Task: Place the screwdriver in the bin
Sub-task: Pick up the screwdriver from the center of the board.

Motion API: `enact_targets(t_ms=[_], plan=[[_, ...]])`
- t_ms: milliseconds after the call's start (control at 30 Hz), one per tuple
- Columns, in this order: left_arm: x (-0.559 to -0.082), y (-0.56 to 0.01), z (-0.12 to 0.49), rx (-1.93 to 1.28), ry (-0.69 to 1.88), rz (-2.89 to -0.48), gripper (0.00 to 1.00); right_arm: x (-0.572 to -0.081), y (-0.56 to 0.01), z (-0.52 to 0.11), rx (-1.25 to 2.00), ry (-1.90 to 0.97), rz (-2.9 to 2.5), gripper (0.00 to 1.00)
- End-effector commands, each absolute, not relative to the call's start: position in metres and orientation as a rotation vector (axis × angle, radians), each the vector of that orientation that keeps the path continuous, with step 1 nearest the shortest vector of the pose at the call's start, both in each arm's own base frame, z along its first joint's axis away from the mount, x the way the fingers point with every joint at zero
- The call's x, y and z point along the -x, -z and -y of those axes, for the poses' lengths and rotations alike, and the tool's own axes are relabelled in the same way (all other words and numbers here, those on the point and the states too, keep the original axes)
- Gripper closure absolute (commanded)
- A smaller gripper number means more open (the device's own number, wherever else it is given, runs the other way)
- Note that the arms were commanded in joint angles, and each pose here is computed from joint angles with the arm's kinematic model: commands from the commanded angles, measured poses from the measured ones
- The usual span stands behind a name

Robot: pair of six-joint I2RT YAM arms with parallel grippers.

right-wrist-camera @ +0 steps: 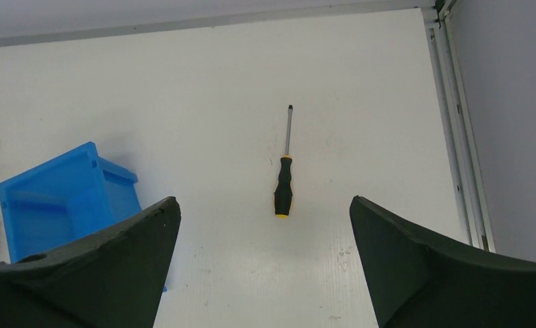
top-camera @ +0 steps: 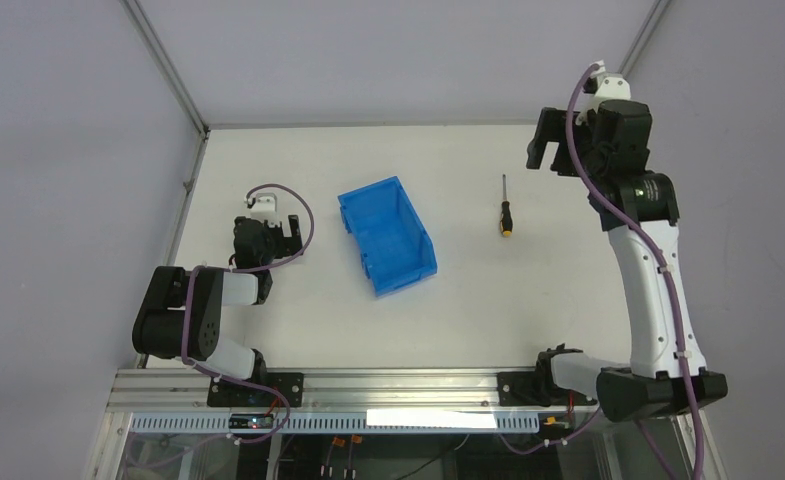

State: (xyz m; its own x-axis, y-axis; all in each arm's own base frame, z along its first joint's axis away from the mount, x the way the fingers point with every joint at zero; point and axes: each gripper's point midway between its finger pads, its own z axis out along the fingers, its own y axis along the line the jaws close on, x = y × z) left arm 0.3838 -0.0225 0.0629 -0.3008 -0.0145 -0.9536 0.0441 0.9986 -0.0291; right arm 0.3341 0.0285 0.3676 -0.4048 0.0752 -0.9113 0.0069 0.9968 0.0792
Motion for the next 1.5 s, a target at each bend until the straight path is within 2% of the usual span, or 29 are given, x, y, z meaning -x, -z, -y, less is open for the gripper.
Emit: enact_targets(t_ms=[0,400,833,1100,1200,1333,1467], plan=[[-0.393,-0.079,0.021,-0.011,0.068,-1.821,0.0,-0.355,-0.326,-0.032,-0.027,-0.065,-2.098,0.01],[-0.393,-0.079,0.021,-0.011,0.068,-1.821,0.0,-0.408,-0.191,-0.038,-0.076,-0.069,-2.339,0.01],[-0.393,-0.079,0.02,-0.01,0.066,-1.823,0.0,-0.413,-0.08,-0.035,-0.105,-0.03,-2.552,0.03],[-0.393,-0.08,0.021,-0.012,0.069,-1.821,0.0,-0.406,-0.032,-0.035,-0.108,-0.014,-2.663,0.09],[-0.393,-0.079,0.021,-0.011,0.068,-1.821,0.0,-0.405,-0.024,-0.035,-0.109,-0.012,-2.678,0.15],[-0.393,-0.079,0.021,-0.012,0.068,-1.822,0.0,-0.406,-0.02,-0.036,-0.097,-0.018,-2.688,0.31],[-0.393,-0.079,0.021,-0.012,0.068,-1.822,0.0,-0.408,-0.02,-0.037,-0.086,-0.022,-2.693,0.62]])
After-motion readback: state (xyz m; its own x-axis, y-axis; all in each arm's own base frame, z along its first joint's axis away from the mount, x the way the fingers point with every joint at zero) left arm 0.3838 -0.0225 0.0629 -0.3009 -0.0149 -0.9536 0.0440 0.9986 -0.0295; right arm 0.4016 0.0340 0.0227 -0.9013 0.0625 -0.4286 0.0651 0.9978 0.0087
